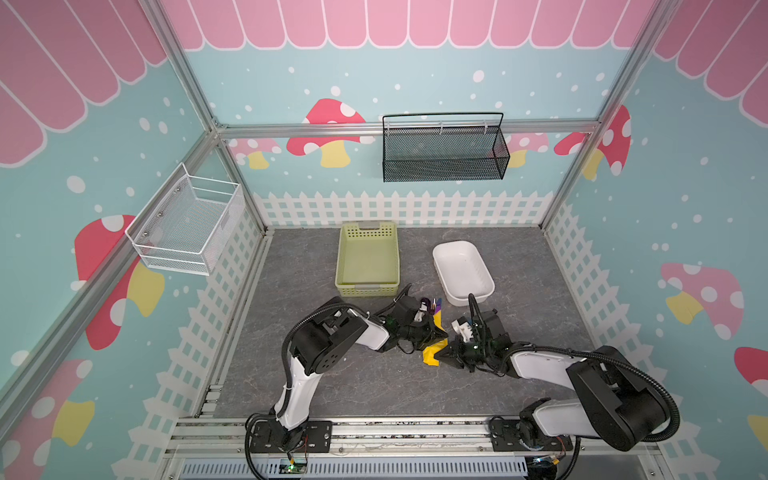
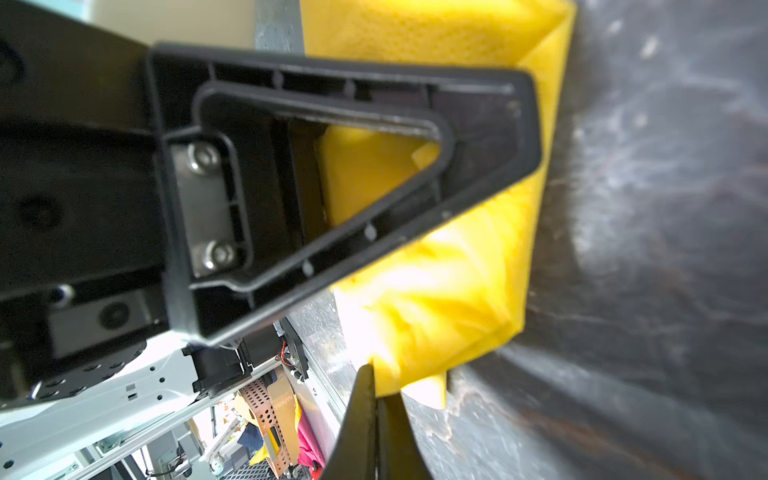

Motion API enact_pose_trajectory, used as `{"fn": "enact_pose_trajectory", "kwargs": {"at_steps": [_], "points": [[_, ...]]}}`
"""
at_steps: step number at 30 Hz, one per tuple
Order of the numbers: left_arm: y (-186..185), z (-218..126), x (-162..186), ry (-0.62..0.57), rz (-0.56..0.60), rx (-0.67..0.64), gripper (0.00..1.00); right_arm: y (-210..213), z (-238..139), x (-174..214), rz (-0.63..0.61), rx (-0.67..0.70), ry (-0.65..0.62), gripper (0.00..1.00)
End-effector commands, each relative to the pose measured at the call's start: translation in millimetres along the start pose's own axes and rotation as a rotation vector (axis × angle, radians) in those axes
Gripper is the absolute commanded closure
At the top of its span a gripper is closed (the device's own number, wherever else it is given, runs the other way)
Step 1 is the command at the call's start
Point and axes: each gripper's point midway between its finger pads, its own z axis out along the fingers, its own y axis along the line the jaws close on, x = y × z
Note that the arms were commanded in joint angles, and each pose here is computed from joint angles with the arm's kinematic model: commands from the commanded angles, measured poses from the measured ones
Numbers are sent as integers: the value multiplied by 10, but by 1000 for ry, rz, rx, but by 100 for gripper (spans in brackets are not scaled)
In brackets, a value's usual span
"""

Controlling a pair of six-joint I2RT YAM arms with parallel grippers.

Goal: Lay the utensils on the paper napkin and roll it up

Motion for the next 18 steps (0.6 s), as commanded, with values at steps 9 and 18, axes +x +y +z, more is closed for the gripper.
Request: {"fn": "enact_pose_trajectory", "kwargs": {"at_steps": [9,18], "points": [[53,9,28,7,-7,-16,100,-472,-119,211,9,187,12,100],[-182,-86,43,7,99,-56,100,-801,-131,326,-2,299,43,100]]}}
